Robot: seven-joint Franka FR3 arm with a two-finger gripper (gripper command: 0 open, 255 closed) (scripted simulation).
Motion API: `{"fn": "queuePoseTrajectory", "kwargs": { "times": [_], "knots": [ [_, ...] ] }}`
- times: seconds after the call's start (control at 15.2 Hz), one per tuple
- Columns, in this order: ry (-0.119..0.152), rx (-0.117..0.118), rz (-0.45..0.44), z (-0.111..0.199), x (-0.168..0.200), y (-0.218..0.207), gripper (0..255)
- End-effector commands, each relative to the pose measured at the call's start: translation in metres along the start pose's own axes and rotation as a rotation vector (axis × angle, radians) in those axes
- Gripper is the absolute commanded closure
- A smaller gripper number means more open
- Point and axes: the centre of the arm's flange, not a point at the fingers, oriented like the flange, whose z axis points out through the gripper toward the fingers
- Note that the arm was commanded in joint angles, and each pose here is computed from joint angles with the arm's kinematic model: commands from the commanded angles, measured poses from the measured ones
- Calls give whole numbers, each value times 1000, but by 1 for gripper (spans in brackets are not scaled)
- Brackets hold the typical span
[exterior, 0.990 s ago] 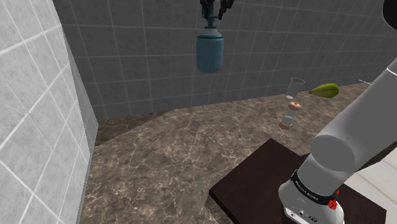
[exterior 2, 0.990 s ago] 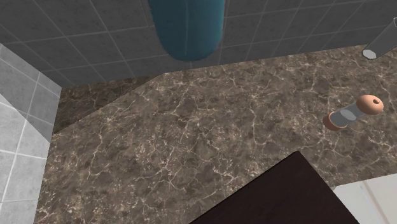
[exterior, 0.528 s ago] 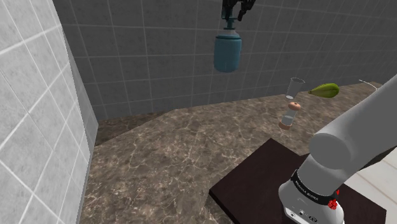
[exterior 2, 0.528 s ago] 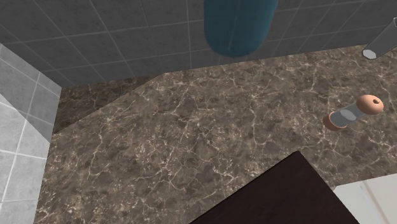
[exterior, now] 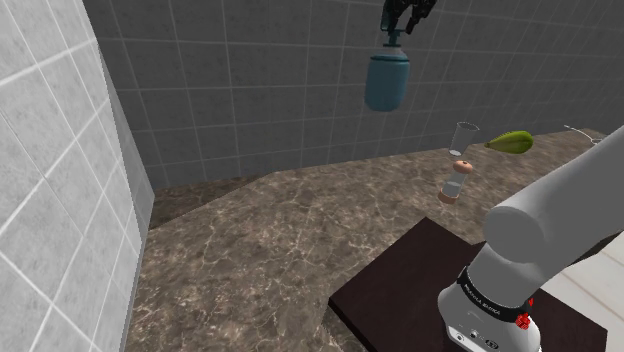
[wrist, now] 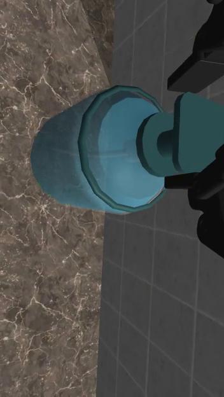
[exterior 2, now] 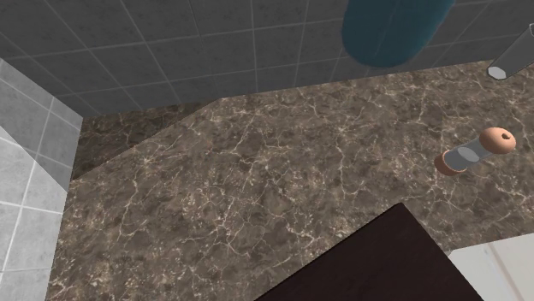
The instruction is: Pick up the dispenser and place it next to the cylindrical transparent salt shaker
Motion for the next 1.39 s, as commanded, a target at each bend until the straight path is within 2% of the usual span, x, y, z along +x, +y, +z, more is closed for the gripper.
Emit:
{"fn": "queuePoseTrajectory", "kwargs": {
  "times": [0.0, 1.25, 1.32],
  "knots": [
    [2, 0, -2, 1, -3, 28, 255],
    [2, 0, -2, -3, -19, 281, 255],
    [2, 0, -2, 2, -20, 281, 255]
  ]
}}
